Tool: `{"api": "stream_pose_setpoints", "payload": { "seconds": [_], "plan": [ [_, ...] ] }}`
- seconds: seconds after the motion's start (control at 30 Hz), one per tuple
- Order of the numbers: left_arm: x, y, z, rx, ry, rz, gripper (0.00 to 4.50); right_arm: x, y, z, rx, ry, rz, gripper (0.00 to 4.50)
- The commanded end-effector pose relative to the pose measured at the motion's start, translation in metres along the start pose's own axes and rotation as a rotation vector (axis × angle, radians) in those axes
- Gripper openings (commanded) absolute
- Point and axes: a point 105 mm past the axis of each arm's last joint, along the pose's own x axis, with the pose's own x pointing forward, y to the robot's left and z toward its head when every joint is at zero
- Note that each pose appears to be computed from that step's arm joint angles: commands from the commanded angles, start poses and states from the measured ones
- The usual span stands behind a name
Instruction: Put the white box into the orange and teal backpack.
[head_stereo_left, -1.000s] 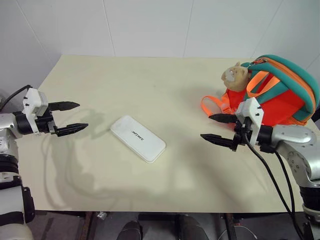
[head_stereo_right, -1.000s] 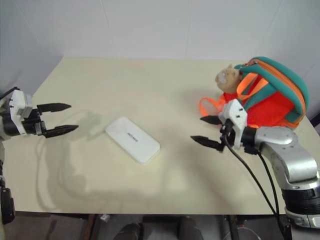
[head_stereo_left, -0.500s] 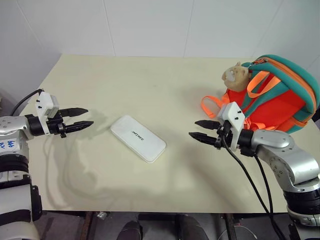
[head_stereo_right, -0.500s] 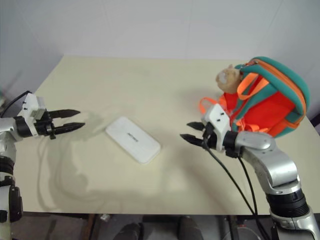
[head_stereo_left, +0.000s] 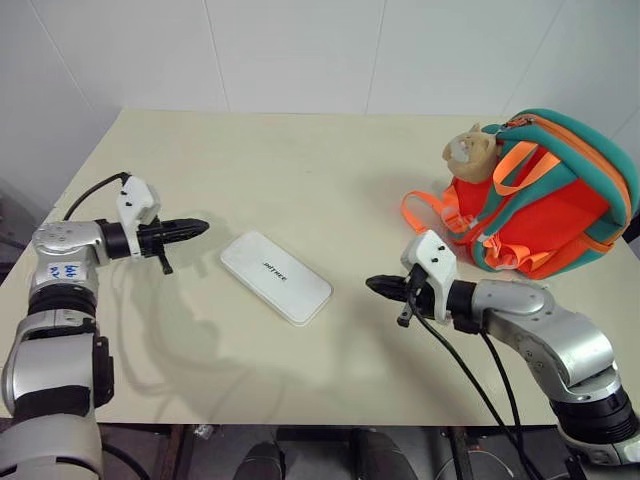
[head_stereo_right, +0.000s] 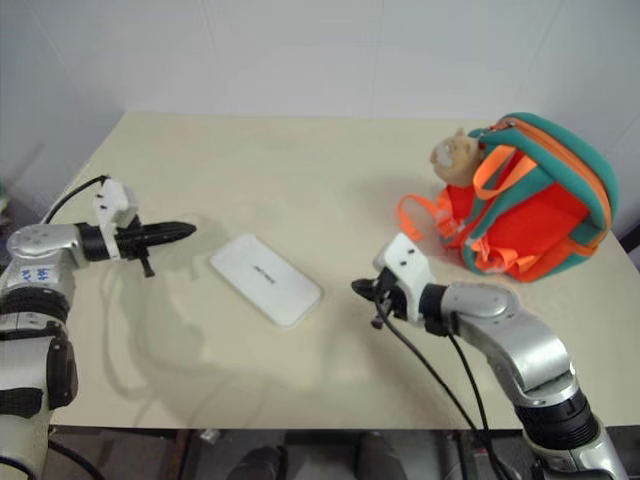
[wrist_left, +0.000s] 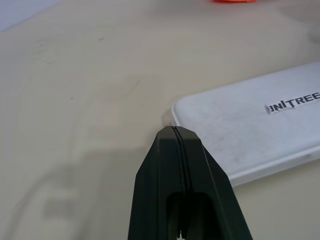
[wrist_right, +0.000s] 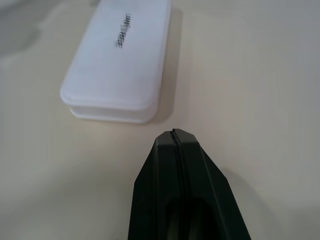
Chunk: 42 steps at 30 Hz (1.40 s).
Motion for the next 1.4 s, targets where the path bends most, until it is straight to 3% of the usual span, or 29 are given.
{"api": "stream_pose_setpoints", "payload": {
  "seconds": [0.03,0.43,0.7,1.4],
  "plan": [
    [0.008,0.005,0.007,0.029,0.005,0.024,0.0,0.007,0.009,0.001,-0.022,0.005,-0.009,0.12],
    [0.033,0.001,-0.011,-0.004,0.105,0.062,0.0,0.028,0.016,-0.01,-0.004,0.038,-0.066,0.12],
    [0.043,-0.013,-0.036,-0.028,0.236,0.013,0.0,0.041,0.028,-0.011,-0.001,0.057,-0.051,0.12],
    [0.04,-0.032,-0.034,-0.001,0.234,-0.168,0.0,0.055,0.026,0.008,-0.072,0.022,-0.025,0.12]
  ]
}}
